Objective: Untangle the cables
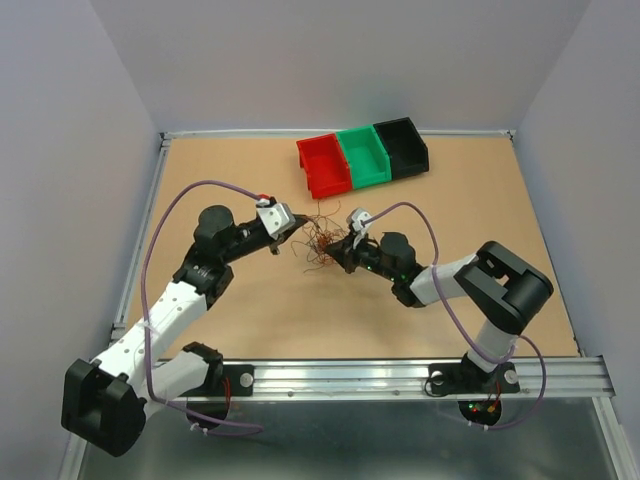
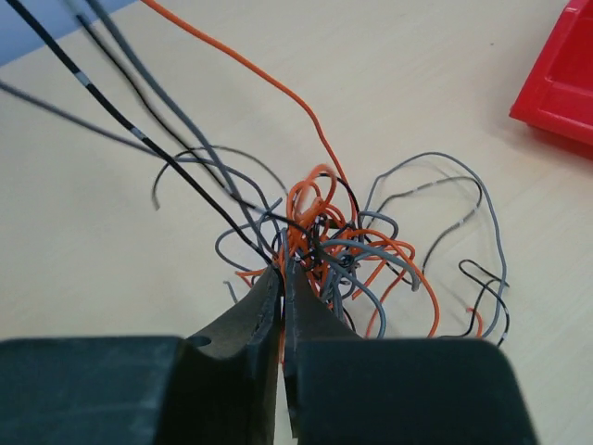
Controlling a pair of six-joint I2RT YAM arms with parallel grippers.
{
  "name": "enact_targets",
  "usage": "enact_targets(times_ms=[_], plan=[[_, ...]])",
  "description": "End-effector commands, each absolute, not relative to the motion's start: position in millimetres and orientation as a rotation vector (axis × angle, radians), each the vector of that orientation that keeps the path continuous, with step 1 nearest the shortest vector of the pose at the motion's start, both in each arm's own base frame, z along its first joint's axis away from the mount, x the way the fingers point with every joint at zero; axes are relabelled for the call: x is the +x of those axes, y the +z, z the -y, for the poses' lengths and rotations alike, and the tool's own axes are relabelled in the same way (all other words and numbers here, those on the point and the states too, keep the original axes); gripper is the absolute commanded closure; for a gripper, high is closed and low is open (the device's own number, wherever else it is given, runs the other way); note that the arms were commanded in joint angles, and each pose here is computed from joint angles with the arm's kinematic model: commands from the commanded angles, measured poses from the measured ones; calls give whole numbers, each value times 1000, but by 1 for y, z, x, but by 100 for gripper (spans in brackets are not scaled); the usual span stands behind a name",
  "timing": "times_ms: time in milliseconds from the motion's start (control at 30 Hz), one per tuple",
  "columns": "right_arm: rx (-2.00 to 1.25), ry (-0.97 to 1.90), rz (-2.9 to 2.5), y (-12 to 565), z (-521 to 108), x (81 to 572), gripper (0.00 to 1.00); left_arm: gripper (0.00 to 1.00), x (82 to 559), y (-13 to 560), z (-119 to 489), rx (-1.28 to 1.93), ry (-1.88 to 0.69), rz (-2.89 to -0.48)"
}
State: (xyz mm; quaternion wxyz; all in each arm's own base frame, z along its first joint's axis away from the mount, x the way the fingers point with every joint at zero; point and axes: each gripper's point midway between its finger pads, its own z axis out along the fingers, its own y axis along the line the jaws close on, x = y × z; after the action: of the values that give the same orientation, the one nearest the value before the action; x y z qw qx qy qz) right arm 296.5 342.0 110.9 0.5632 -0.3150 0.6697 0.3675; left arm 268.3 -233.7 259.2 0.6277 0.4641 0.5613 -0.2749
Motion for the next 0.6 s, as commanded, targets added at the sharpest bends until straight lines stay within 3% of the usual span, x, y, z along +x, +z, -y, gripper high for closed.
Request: enact_targets(times_ms=[0, 300, 367, 400, 433, 467, 567], plan=[[-631, 798, -1477, 148, -336, 314, 99, 100, 287, 299, 213, 846, -503, -1236], [-188, 604, -1421, 190, -246, 317, 99, 98, 373, 306, 88, 251, -216, -1415], [-106, 581, -1402, 198, -227, 314, 99, 77, 388, 299, 76, 221, -216, -1462], [-99, 586, -1394, 200, -225, 312, 99, 64, 390, 297, 79, 236, -232, -1472], [-130, 613, -1384, 203, -229, 307, 99, 42, 392, 295, 82, 254, -248, -1479], [-140, 640, -1369, 208, -230, 302, 100, 31, 391, 289, 94, 313, -291, -1489], [-196, 700, -1348, 214, -240, 293, 100, 14, 385, 283, 111, 414, -362, -1483]])
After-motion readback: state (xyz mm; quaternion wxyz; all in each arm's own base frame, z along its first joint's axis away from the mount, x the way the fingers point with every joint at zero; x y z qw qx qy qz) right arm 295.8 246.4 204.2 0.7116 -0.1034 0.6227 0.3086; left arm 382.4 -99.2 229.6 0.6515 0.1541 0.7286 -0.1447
